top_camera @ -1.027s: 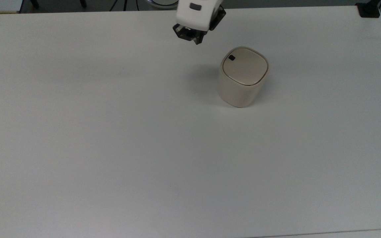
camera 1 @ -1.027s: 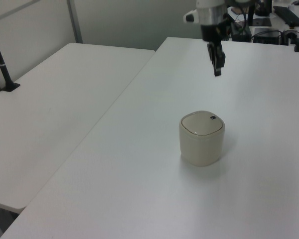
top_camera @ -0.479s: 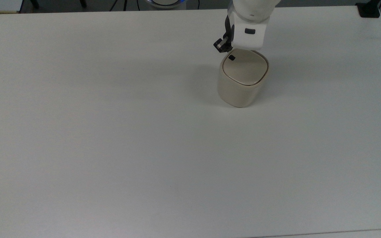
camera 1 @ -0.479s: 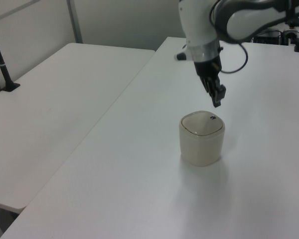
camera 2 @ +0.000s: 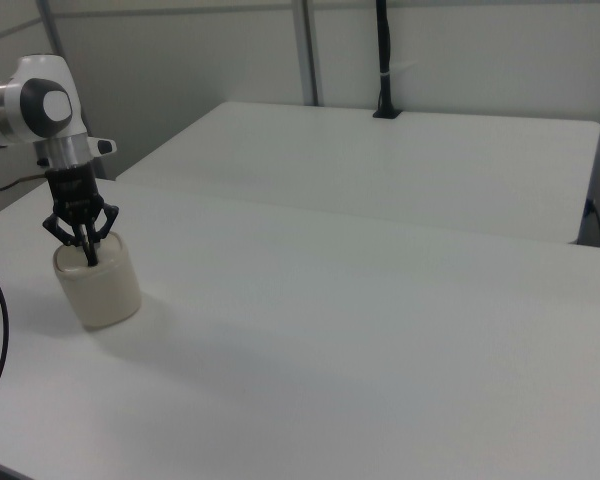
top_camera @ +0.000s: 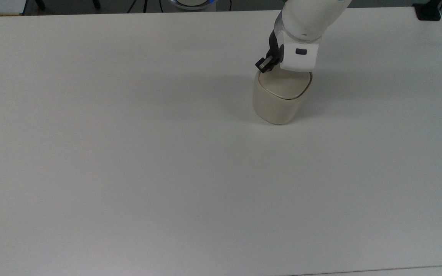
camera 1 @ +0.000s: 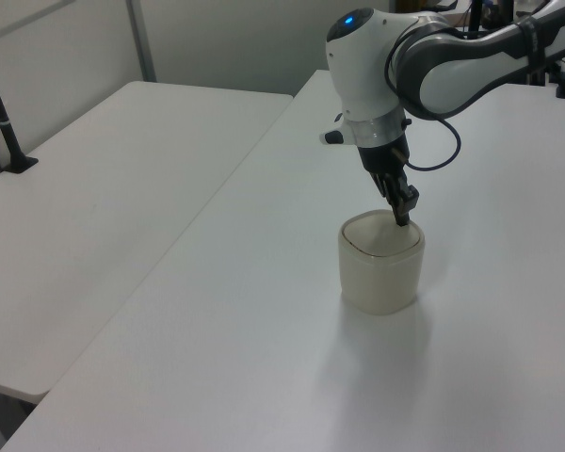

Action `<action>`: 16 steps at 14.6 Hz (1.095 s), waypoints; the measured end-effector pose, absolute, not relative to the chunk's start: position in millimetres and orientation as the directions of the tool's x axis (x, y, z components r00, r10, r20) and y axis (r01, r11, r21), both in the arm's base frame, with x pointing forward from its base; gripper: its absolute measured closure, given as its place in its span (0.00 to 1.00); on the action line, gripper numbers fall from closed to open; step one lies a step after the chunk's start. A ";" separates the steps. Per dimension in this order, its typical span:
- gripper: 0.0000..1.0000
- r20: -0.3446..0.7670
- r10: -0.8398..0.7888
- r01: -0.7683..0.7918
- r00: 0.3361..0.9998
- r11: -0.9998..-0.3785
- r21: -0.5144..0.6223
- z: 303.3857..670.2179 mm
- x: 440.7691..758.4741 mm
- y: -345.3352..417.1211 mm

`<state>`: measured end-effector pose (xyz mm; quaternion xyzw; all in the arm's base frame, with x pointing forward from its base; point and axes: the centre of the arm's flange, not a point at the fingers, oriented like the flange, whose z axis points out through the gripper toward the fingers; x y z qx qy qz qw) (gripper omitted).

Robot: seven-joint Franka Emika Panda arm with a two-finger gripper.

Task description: Open the trash bin

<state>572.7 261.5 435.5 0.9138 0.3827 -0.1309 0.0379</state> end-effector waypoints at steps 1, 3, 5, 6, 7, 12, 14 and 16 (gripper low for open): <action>0.94 -0.270 0.691 0.712 0.671 -0.702 -0.027 435.6 572.2 262.5; 0.95 -0.271 0.693 0.715 0.668 -0.699 -0.023 435.6 571.8 263.6; 0.94 -0.265 0.692 0.713 0.672 -0.701 -0.020 439.3 572.4 262.3; 0.94 -0.261 0.690 0.711 0.675 -0.702 -0.018 443.9 572.5 260.7; 0.94 -0.259 0.686 0.707 0.680 -0.707 -0.015 451.4 572.0 256.5; 0.93 -0.219 0.602 0.617 0.768 -0.787 0.000 532.5 567.6 179.5; 0.88 -0.188 0.540 0.552 0.820 -0.834 0.009 560.0 567.3 133.2; 0.84 -0.165 0.435 0.443 0.885 -0.896 0.017 574.3 572.0 71.2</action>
